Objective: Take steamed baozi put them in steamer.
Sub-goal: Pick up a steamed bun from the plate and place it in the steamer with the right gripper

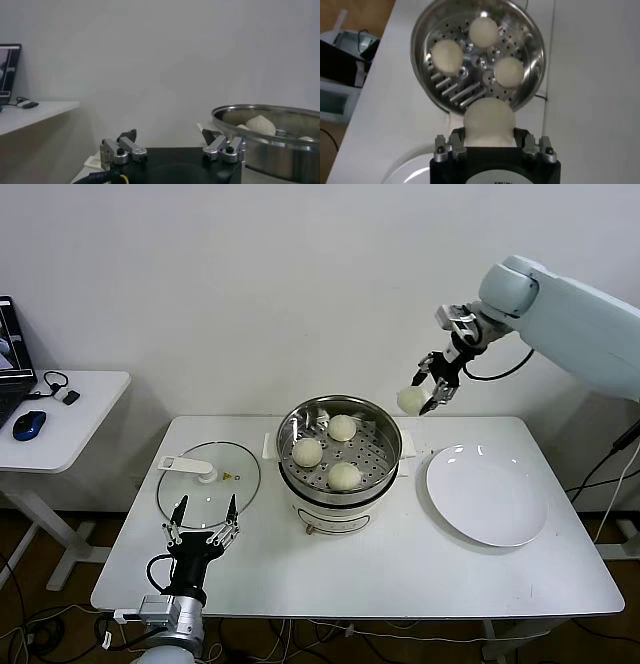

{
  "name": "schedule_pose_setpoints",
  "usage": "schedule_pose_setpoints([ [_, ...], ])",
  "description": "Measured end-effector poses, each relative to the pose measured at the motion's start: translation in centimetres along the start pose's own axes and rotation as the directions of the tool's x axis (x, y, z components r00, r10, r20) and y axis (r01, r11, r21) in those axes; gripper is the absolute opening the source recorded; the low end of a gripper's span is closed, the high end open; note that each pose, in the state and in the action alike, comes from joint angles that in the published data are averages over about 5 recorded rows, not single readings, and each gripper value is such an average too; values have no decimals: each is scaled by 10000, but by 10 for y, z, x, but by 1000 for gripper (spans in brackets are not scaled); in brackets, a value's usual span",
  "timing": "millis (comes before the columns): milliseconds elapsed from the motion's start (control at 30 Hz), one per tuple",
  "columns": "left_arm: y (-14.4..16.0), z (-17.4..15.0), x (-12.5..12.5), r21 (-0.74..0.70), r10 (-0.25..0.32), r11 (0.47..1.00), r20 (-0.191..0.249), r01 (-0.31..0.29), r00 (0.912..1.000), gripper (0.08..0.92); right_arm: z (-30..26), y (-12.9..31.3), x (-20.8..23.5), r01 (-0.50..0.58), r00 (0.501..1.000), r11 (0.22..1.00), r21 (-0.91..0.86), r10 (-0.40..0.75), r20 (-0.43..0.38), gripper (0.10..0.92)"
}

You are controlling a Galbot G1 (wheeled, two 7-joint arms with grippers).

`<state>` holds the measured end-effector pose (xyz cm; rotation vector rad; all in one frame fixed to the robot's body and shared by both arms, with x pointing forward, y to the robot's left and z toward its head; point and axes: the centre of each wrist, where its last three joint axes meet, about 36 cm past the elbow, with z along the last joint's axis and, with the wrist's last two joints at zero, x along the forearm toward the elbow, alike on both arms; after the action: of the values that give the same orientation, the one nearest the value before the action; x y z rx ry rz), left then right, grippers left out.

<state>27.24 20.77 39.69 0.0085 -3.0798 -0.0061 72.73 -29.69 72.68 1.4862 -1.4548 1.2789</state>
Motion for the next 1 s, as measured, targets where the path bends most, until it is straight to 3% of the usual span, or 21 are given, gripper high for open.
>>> schedule_pose_setpoints([
  [367,2,-5,0,-86,-22,10000,96,23,10000,823,-49,-13,-42,749,9972,9966,336,-746,-101,645],
  [1000,3,-5,-2,-43,16,10000,82,-15,10000,823,-59,-18,-120,1513,9860,9879,337,-1484,-758,645],
])
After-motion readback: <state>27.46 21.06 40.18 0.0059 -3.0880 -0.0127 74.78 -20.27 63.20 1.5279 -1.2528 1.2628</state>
